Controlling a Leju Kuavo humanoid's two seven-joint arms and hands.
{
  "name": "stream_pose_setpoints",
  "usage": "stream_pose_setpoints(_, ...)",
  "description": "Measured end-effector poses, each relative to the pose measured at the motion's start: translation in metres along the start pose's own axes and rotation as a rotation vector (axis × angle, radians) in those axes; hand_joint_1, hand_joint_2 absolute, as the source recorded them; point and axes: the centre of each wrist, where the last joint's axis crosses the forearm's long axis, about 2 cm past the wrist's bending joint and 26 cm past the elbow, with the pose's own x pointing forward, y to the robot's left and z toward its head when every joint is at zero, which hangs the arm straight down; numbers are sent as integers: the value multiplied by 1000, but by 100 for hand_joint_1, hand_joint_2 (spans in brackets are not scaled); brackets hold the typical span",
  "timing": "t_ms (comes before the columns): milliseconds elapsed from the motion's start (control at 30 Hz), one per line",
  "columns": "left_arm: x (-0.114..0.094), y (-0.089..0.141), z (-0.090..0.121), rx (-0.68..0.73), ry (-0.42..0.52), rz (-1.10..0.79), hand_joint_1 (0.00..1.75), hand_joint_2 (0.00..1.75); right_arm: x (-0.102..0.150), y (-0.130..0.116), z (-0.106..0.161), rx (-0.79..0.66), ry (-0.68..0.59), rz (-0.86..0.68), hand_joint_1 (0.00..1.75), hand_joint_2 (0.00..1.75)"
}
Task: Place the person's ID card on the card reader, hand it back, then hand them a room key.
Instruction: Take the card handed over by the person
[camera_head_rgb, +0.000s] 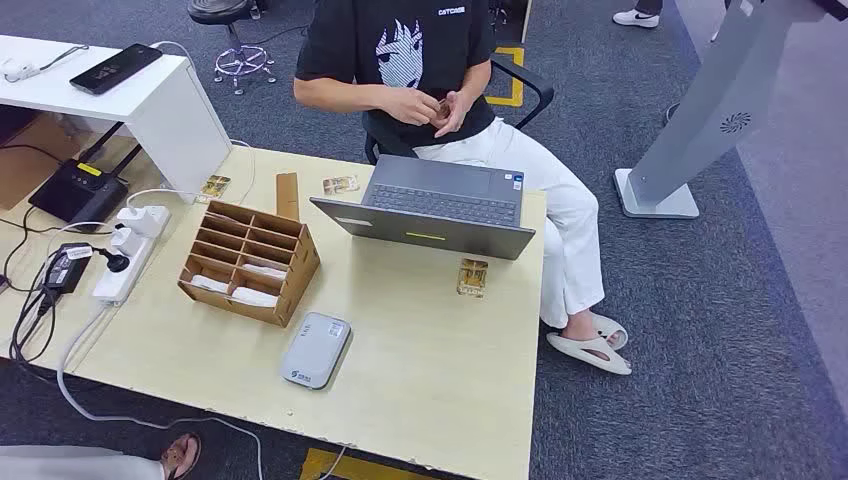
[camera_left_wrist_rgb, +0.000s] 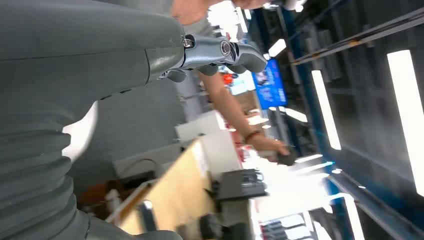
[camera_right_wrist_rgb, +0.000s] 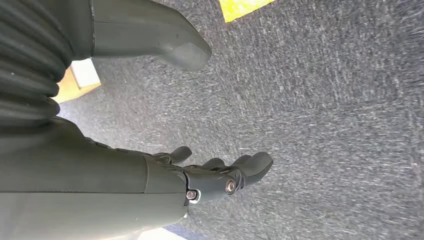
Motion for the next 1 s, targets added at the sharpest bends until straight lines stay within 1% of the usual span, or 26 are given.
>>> stream_pose_setpoints(67, 6, -5, -5, -14, -33, 24, 0, 175, 0, 0, 0, 2, 4, 4, 0, 175)
stream_pose_setpoints(100, 11, -10, -9, -28, -63, 47, 0, 175, 0, 0, 0, 4, 7, 9, 0, 175)
stream_pose_setpoints(233, 29, -38, -27, -91, -173, 136, 0, 175, -1, 1, 0, 19, 16, 35, 0, 175)
stream_pose_setpoints(333, 40, -60, -41, -129, -231, 178, 0, 175, 0, 1, 0, 30, 17, 54, 0, 175)
stream_pose_setpoints(400, 45, -71, -48, -147, -258, 184, 0, 175, 0, 1, 0, 35, 17, 63, 0, 175)
stream_pose_setpoints(700, 51, -96, -57, -176, -293, 164, 0, 175, 0, 1, 0, 44, 13, 82, 0, 175)
stream_pose_setpoints(1000, 64, -153, -63, -252, -301, 121, 0, 175, 3, 2, 0, 64, 1, 128, 0, 175)
